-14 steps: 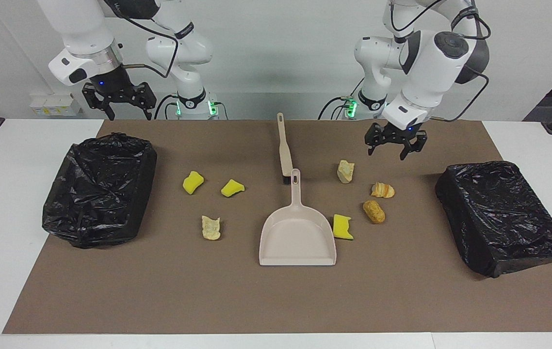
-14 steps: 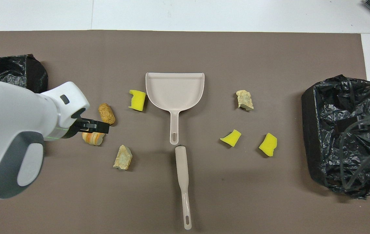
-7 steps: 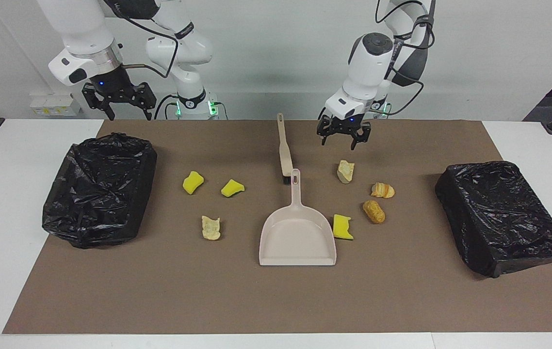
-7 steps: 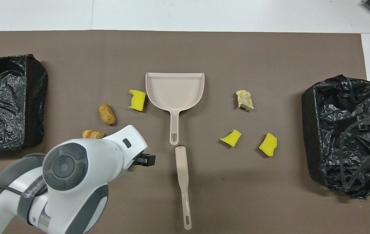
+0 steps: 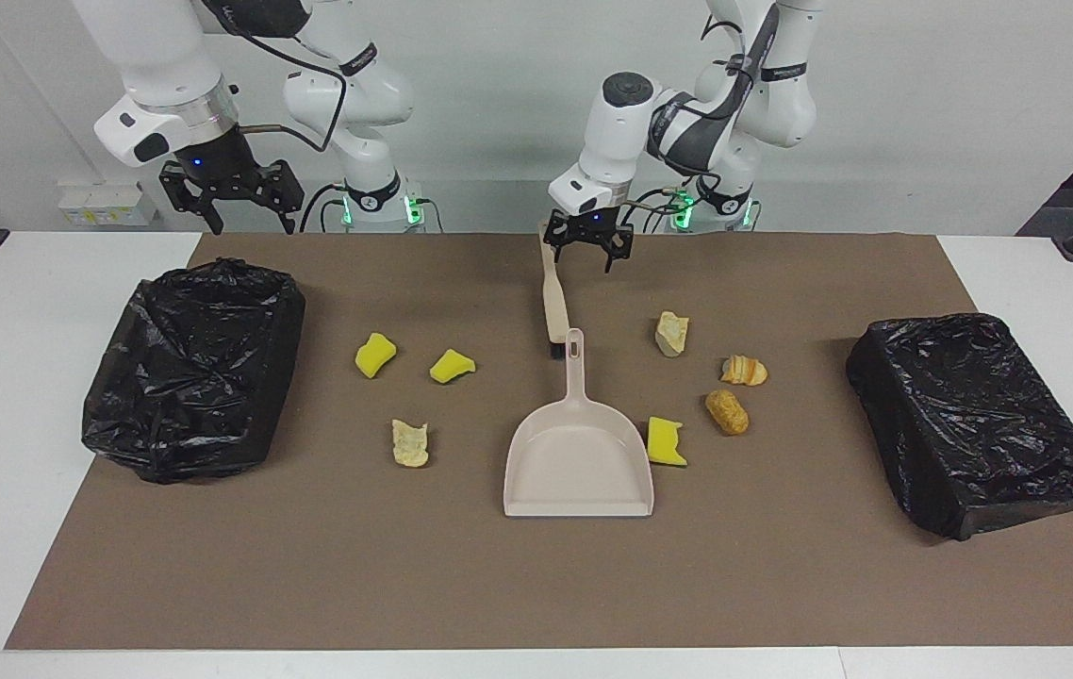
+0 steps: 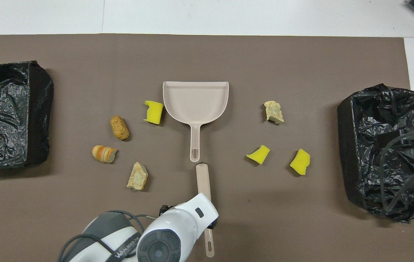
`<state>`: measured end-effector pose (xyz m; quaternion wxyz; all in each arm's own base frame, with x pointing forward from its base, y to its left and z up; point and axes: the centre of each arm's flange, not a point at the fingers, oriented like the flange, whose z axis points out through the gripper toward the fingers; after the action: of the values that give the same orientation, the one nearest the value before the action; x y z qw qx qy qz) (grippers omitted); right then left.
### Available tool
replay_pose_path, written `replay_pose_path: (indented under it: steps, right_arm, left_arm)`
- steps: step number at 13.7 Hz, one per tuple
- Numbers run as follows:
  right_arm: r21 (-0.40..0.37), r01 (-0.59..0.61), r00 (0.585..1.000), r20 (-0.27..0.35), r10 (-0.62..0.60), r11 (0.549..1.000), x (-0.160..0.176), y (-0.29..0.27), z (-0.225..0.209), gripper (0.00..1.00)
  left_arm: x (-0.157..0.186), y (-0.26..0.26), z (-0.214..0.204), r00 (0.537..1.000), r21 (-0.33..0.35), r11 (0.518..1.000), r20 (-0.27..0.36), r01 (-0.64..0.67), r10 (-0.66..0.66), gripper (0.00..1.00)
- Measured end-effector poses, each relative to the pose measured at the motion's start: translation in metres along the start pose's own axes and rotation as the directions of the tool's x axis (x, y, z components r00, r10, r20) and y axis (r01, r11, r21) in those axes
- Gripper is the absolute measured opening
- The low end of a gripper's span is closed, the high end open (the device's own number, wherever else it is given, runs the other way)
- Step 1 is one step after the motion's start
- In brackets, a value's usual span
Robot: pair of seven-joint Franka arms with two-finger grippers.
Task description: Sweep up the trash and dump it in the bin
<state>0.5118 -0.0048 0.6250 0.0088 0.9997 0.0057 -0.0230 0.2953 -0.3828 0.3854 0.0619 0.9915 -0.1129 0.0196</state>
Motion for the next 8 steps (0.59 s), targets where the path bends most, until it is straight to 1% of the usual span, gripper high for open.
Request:
replay_pose_path:
  steps: [2, 4, 6, 8]
  right_arm:
    - [0.001, 0.000, 1.000, 0.000, 0.000, 1.000, 0.000, 0.000, 0.000, 1.00]
    - [0.001, 0.002, 1.000, -0.002, -0.002, 1.000, 0.000, -0.001, 0.000, 1.00]
    - [-0.001, 0.025, 0.999, -0.022, -0.025, 1.000, 0.002, -0.007, -0.002, 1.00]
    - [-0.003, 0.042, 0.997, -0.063, -0.043, 0.999, 0.008, -0.014, -0.004, 1.00]
  left_arm:
    - [-0.018, 0.025, 0.017, 1.000, 0.000, 1.000, 0.009, -0.019, 0.019, 1.00]
    - [-0.026, 0.037, 0.032, 1.000, 0.001, 1.000, 0.012, -0.006, 0.006, 1.00]
    - [-0.028, 0.040, 0.036, 1.000, 0.002, 1.000, 0.014, 0.009, -0.009, 0.96]
    - [-0.029, 0.041, 0.036, 1.000, 0.003, 1.000, 0.014, 0.028, -0.028, 0.70]
